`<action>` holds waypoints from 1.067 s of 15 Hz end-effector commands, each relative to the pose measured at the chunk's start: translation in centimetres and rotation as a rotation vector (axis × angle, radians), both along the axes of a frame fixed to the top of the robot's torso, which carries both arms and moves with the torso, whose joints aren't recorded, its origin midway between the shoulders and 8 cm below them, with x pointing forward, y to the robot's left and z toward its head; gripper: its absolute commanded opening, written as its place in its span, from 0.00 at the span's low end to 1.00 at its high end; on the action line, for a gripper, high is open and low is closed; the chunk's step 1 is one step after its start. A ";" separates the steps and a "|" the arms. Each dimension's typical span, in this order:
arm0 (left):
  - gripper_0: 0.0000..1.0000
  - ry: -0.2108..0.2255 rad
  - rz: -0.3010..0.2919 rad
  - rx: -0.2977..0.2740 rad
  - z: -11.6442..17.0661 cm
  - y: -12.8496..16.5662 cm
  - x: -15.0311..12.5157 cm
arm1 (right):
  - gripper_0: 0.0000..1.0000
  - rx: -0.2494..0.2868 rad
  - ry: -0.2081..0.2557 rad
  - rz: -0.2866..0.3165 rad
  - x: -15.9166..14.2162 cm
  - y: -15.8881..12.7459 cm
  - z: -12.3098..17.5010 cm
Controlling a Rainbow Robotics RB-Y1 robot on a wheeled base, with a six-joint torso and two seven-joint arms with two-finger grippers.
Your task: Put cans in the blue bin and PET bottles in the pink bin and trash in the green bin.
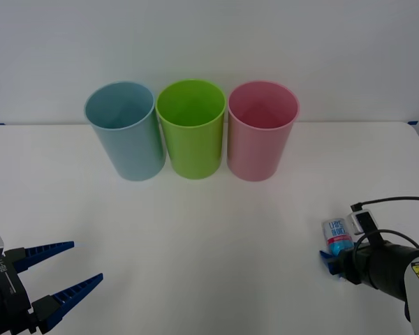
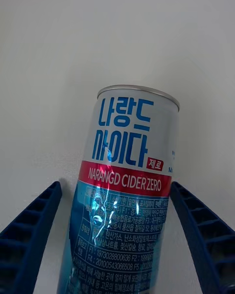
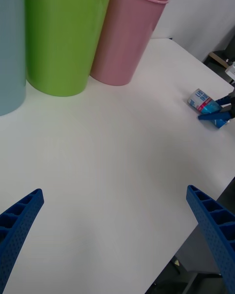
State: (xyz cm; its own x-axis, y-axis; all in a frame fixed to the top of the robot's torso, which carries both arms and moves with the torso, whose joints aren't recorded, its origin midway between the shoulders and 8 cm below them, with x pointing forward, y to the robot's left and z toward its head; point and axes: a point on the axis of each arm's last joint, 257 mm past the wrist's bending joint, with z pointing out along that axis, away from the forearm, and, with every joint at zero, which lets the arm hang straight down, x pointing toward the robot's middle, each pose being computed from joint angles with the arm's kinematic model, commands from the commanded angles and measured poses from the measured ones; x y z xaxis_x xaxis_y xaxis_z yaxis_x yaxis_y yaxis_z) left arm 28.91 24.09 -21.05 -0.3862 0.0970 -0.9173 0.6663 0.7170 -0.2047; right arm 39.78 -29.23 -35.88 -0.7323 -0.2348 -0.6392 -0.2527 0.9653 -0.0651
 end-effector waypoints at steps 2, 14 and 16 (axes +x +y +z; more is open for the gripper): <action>1.00 0.000 0.000 0.000 0.0 0.0 0.0 | 0.00 -0.002 -0.007 0.006 0.5 0.2 -0.4; 1.00 0.000 0.000 0.000 0.0 0.0 0.0 | 0.00 0.212 -0.172 0.158 1.9 5.3 6.6; 1.00 0.000 0.000 0.000 0.0 0.0 0.0 | 0.00 0.262 -0.240 0.225 1.7 6.6 9.6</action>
